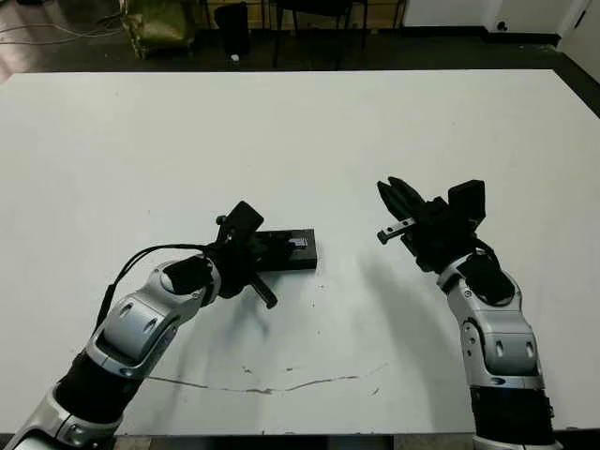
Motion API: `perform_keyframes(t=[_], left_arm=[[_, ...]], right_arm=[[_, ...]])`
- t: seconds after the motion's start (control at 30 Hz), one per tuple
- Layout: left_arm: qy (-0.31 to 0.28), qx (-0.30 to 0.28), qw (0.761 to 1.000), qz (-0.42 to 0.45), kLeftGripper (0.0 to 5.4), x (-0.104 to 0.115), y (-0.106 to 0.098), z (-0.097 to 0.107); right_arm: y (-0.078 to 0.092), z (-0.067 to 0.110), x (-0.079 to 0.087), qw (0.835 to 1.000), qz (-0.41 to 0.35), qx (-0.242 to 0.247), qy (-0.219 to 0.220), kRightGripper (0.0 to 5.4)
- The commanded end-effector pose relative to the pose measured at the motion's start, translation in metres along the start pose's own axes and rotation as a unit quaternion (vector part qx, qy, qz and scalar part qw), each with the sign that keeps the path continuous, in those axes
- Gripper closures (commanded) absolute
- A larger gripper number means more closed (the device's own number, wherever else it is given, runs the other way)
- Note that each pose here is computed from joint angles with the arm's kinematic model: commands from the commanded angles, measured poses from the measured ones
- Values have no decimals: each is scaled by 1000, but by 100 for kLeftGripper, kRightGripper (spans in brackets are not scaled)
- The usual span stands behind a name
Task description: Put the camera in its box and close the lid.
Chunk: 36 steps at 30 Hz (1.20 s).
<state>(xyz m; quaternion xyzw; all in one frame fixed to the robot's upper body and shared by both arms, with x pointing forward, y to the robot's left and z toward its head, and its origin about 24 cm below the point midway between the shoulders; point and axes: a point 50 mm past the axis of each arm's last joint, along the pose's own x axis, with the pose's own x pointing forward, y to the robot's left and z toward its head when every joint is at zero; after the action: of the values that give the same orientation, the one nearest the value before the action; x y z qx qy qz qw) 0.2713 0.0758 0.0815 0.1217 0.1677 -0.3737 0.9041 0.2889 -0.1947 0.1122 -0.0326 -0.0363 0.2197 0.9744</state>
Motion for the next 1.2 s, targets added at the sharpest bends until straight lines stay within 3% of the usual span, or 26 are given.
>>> perform_keyframes(t=[0.03,0.17,0.33,0.47,0.67,0.9,1.1,1.2], left_arm=[[-1,-36,999,25,535,-15,5,-16],[-116,-52,989,69,535,-35,9,4],[-255,-3,961,102,535,-63,23,26],[-319,19,936,145,535,-78,38,33],[-337,46,909,240,535,-87,66,25],[-325,87,876,346,535,-84,93,-11],[-281,35,865,415,535,-78,105,-45],[-277,-6,859,431,535,-76,110,-50]], right_arm=[[-2,-6,-4,1000,-5,1,17,540],[-2,-5,-4,1000,-5,3,17,540],[-2,-5,-4,1000,-7,8,15,540],[0,-4,-3,1000,-8,-4,13,540],[0,-5,-2,1000,-10,5,14,540],[2,-5,-2,1000,-27,-6,10,540],[8,-2,1,995,-78,-58,-29,540],[13,2,3,989,-109,-83,-50,540]])
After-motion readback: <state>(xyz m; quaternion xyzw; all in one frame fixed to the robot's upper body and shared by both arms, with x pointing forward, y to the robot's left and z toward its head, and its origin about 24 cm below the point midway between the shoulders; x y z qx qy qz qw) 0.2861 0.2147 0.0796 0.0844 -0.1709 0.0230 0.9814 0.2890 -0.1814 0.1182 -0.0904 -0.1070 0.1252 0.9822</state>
